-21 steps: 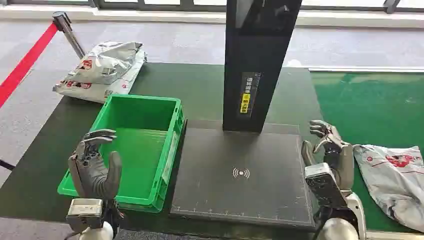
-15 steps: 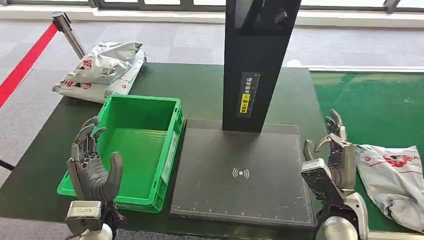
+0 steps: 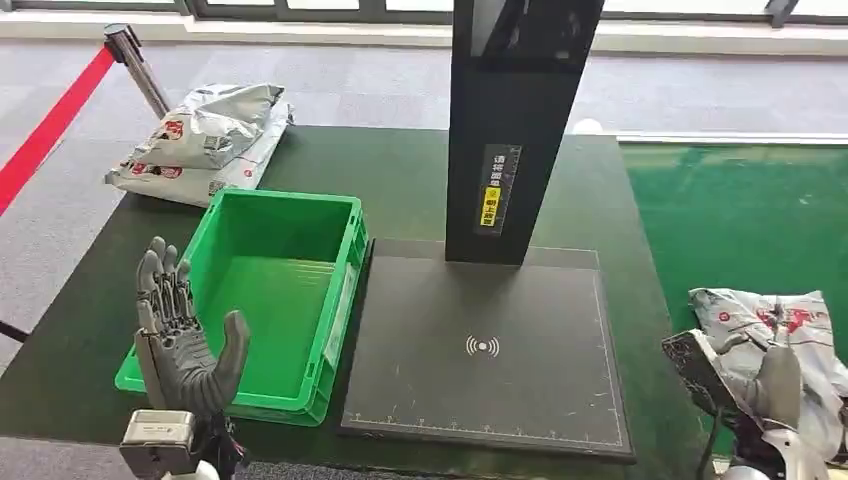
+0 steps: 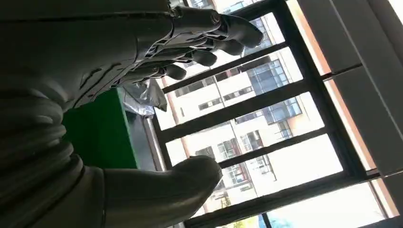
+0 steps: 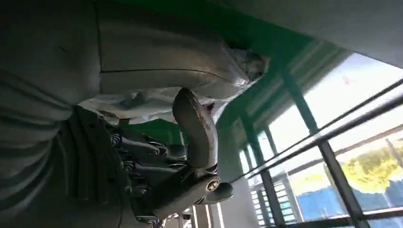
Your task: Moved the parcel from conveyor to table for the left to box.
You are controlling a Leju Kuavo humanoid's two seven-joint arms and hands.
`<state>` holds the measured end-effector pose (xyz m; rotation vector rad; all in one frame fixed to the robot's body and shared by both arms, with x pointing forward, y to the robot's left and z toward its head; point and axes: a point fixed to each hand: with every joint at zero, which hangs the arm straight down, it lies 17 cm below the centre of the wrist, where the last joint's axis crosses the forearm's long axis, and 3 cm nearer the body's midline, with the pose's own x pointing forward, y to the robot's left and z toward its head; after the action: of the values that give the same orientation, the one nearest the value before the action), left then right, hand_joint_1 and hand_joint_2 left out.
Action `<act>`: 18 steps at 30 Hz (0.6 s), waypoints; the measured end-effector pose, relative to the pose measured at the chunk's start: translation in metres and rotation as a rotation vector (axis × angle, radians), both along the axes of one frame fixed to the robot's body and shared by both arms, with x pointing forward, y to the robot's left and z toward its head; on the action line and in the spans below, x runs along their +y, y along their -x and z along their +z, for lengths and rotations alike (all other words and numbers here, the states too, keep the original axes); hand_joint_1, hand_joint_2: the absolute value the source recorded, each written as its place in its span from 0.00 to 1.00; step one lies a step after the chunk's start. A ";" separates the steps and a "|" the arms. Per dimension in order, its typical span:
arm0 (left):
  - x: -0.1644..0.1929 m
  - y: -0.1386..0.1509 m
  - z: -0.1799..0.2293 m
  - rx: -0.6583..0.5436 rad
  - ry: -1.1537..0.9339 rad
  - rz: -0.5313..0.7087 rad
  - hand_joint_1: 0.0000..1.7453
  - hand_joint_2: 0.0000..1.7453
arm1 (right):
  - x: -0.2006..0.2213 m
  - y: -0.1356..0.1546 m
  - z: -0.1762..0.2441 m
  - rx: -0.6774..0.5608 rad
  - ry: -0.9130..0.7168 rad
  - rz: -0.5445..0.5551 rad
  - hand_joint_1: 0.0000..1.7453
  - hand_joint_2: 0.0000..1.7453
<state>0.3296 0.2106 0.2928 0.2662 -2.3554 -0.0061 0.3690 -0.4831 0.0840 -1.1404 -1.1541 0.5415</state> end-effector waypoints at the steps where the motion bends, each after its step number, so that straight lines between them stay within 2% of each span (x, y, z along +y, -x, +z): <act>1: 0.000 -0.001 0.000 0.006 0.008 -0.005 0.00 1.00 | -0.017 0.004 -0.012 0.036 -0.007 -0.035 0.00 1.00; 5: 0.001 -0.003 -0.001 0.017 0.022 -0.016 0.00 1.00 | -0.064 0.018 -0.045 0.130 -0.014 -0.133 0.00 1.00; 10: 0.000 -0.003 -0.001 0.016 0.022 -0.017 0.00 1.00 | -0.083 0.028 -0.064 0.175 -0.033 -0.181 0.00 1.00; 11: 0.000 -0.003 -0.001 0.016 0.022 -0.017 0.00 0.00 | -0.086 0.029 -0.065 0.179 -0.034 -0.185 0.00 1.00; 18: 0.000 -0.004 -0.002 0.027 0.045 -0.039 0.00 0.00 | -0.105 0.041 -0.081 0.233 -0.048 -0.250 0.00 1.00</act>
<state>0.3340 0.2106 0.2912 0.1973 -2.3309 0.0246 0.3279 -0.5880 0.0034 -1.1285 -0.8068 0.4368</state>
